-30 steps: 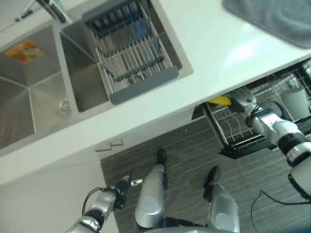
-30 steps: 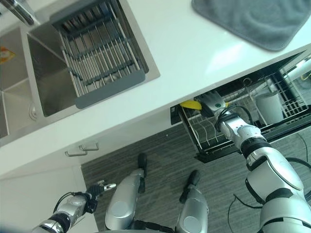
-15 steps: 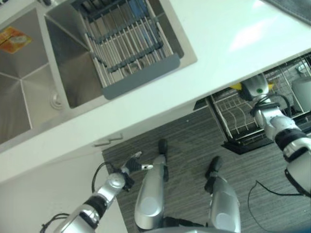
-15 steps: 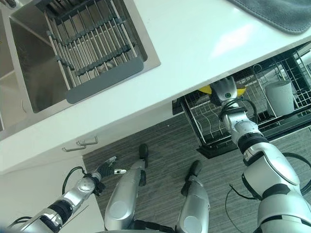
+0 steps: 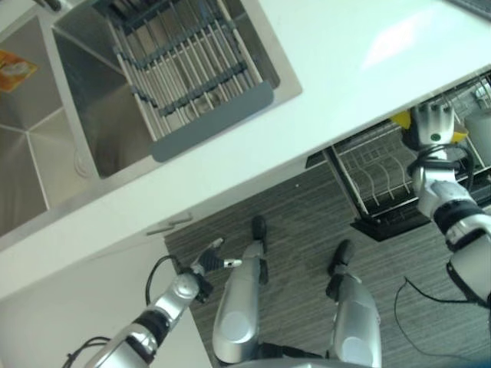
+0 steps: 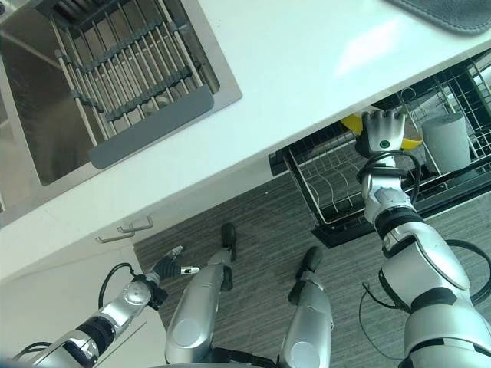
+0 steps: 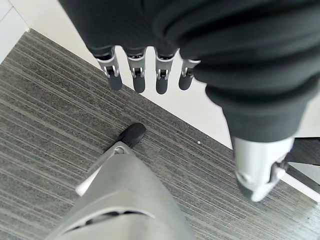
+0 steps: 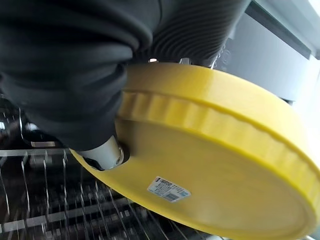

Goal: Place the dishes in the dishwasher.

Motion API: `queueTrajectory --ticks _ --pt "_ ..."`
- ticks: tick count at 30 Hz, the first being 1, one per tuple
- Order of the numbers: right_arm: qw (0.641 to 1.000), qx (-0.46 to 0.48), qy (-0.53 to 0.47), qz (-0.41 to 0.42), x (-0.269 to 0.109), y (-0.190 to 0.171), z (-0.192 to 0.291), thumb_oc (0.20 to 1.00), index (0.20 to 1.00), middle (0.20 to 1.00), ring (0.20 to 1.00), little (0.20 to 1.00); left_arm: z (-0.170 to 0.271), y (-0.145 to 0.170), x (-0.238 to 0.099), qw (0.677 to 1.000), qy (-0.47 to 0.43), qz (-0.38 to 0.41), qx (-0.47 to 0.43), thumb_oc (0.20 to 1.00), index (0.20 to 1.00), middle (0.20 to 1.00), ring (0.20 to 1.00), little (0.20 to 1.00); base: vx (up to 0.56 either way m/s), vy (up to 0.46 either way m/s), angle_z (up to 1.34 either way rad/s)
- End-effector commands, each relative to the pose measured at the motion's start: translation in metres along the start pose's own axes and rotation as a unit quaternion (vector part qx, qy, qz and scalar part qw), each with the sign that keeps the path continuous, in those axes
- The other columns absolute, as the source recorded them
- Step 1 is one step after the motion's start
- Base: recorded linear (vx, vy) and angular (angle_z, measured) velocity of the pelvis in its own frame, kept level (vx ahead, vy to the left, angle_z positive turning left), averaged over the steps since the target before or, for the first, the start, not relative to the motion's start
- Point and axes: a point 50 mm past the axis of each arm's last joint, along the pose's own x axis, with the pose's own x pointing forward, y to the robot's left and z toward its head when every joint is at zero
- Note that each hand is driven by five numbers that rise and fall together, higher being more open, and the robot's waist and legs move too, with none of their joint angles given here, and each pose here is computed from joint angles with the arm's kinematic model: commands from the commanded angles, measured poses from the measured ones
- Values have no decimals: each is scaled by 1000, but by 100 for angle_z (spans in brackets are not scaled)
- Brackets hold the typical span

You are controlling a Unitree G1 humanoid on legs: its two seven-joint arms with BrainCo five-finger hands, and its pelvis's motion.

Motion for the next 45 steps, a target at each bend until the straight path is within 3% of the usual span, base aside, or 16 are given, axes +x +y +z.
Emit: queueTrajectory --ticks 1,16,17,18,23,25,27,30,33,37,39,41,42,43,45 --pt "989 6 -6 -148 39 -49 0 200 200 200 200 200 6 -7 1 999 -20 -9 25 1000 1000 1000 1000 1000 0 0 0" --pt "989 45 -19 -139 45 -53 18 200 200 200 200 200 25 -14 5 999 -47 -8 21 1000 1000 1000 1000 1000 -3 13 0" --pt "990 47 -11 -133 44 -51 17 435 435 435 435 435 25 -15 5 999 -48 -8 20 1000 1000 1000 1000 1000 0 0 0" --pt "991 55 7 -122 42 -48 14 1000 1000 1000 1000 1000 25 -15 5 999 -49 -7 18 1000 1000 1000 1000 1000 0 0 0" --pt "987 140 66 -31 34 -27 13 1000 1000 1000 1000 1000 28 -16 6 998 -54 -10 11 1000 1000 1000 1000 1000 0 0 0" --pt "951 254 152 94 21 -2 9 1000 1000 1000 1000 1000 29 -15 5 998 -56 -11 6 1000 1000 1000 1000 1000 18 16 5" --pt "862 363 259 241 -13 37 5 1000 1000 1000 1000 1000 31 -13 5 999 -51 -10 -4 1000 1000 1000 1000 1000 30 20 11" --pt "794 415 297 330 -40 60 6 1000 1000 1000 1000 1000 34 -9 5 999 -47 -11 -7 1000 1000 1000 1000 1000 34 -7 4" --pt "744 458 317 369 -50 67 10 1000 1000 1000 1000 1000 35 -7 6 999 -44 -14 -8 1000 1000 1000 1000 1000 11 -5 -1" --pt "729 486 343 339 -50 67 13 1000 1000 1000 1000 1000 31 -12 5 999 -35 -14 -16 1000 1000 1000 1000 1000 23 7 2" --pt "701 525 379 298 -51 67 13 1000 1000 1000 1000 1000 28 -16 5 999 -30 -15 -23 1000 1000 1000 1000 1000 37 33 -3" --pt "537 666 477 201 -53 67 22 1000 1000 1000 1000 1000 23 -22 5 999 -19 -16 -36 1000 1000 1000 1000 1000 55 76 -6" --pt "365 775 494 149 -51 65 43 1000 1000 1000 1000 1000 16 -26 5 999 -6 -12 -49 1000 1000 1000 1000 1000 -25 97 -3" --pt "324 827 444 117 -44 58 58 1000 1000 1000 1000 1000 16 -24 7 998 2 -5 -59 1000 1000 1000 1000 1000 -34 69 -2" --pt "297 855 411 104 -42 49 79 1000 1000 1000 1000 1000 14 -27 8 997 16 0 -75 1000 1000 1000 1000 1000 -7 26 -8"
